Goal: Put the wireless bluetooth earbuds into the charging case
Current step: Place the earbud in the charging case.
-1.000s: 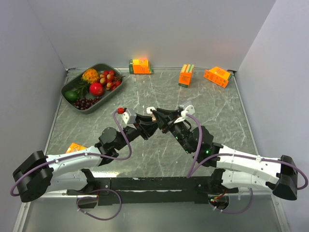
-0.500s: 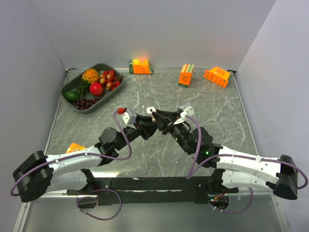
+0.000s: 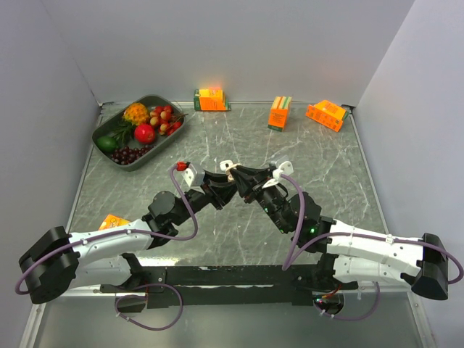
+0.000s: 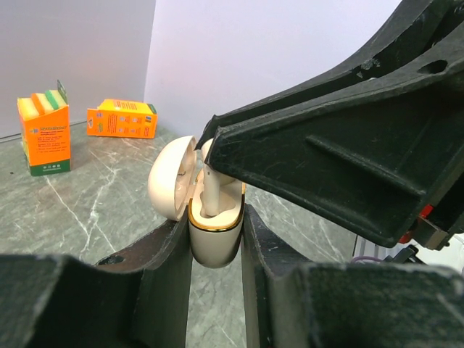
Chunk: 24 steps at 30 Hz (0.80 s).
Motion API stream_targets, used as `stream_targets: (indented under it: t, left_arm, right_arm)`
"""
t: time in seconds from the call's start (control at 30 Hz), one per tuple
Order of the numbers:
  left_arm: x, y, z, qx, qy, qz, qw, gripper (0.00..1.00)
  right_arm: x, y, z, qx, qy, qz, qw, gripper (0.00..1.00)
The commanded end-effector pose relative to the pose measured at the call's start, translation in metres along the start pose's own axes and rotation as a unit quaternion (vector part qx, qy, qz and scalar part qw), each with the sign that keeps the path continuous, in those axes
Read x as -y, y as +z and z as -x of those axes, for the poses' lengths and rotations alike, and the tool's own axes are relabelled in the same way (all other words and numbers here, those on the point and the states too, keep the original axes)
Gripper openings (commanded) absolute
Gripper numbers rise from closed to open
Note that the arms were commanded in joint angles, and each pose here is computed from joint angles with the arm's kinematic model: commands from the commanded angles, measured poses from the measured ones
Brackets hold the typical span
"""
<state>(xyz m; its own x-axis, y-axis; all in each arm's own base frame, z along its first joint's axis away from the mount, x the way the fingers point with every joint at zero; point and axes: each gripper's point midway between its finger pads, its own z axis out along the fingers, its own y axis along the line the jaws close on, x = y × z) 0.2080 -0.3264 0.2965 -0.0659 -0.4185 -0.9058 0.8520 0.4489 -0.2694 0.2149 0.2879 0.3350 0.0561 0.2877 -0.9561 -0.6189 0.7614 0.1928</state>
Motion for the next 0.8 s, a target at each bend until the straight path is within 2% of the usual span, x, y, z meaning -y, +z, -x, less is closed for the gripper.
stream_targets:
  t: [0.0,0.77]
  left_arm:
    - [0.008,0.002,0.033,0.051,0.007,-0.012,0.999,0.01]
    - [0.009,0.003,0.03,0.05,0.003,-0.017,0.999,0.01]
  right_arm:
    - [0.0,-0.004,0.0,0.001,0.007,-0.001,1.0,0.0]
    - [-0.011,0.0,0.003,-0.004,0.014,0.013,1.0,0.0]
